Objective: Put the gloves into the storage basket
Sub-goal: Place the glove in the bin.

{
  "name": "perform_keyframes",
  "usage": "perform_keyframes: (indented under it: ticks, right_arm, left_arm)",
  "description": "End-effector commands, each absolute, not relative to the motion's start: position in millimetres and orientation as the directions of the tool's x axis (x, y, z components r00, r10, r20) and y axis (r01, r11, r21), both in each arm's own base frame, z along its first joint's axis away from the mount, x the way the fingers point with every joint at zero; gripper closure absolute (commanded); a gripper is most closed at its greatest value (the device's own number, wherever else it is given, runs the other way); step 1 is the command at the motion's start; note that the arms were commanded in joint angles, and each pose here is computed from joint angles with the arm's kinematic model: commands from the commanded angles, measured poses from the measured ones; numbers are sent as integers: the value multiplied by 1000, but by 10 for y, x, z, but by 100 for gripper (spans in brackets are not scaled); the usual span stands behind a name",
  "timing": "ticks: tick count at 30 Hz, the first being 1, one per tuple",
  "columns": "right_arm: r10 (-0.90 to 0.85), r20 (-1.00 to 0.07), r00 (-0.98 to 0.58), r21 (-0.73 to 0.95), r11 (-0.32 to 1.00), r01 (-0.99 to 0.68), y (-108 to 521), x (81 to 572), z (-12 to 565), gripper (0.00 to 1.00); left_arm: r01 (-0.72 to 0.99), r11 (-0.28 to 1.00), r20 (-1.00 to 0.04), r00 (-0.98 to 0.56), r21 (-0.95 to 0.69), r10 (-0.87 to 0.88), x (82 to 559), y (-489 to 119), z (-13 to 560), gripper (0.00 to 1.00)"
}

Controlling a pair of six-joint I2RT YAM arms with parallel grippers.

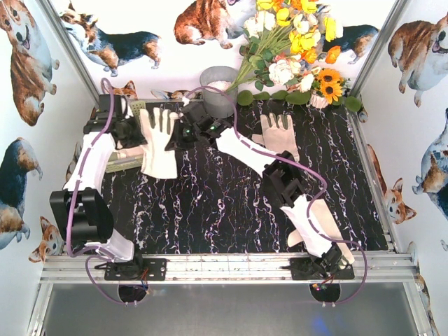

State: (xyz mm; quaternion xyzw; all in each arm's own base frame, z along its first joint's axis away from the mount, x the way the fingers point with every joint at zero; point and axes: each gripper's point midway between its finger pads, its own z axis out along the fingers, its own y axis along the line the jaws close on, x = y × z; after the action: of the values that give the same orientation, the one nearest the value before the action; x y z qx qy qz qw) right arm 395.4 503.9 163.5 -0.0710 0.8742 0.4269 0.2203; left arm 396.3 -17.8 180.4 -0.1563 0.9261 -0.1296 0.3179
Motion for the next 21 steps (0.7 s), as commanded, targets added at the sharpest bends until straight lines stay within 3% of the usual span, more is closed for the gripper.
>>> perform_keyframes:
  ticks: [1, 6, 10, 16, 21]
  right_arm:
    - [164, -538, -827, 772, 490, -405, 5337, 4200, 2104, 100]
    - [194, -551, -812, 782, 460, -421, 5425, 4272, 2154, 100]
    - [197, -566, -801, 786, 424, -451, 5467, 4248, 2285, 100]
    - [162, -545, -823, 797, 407, -447, 5459, 4146, 2284, 100]
    - [75, -496, -865, 777, 484, -404, 5164, 3867, 2010, 100]
  left_arm:
    - [-265, 921, -636, -667, -285, -388, 4019, 209, 2107, 100]
    - [-299, 912, -665, -626, -280, -408, 4079, 439, 2197, 100]
    - [-213, 911, -689, -600, -353, -407, 4166, 316, 2352, 100]
    - [-177, 876, -607, -659, -448, -444, 4028, 76, 2167, 100]
    - [-145, 833, -517, -724, -533, -457, 3754, -293, 1886, 100]
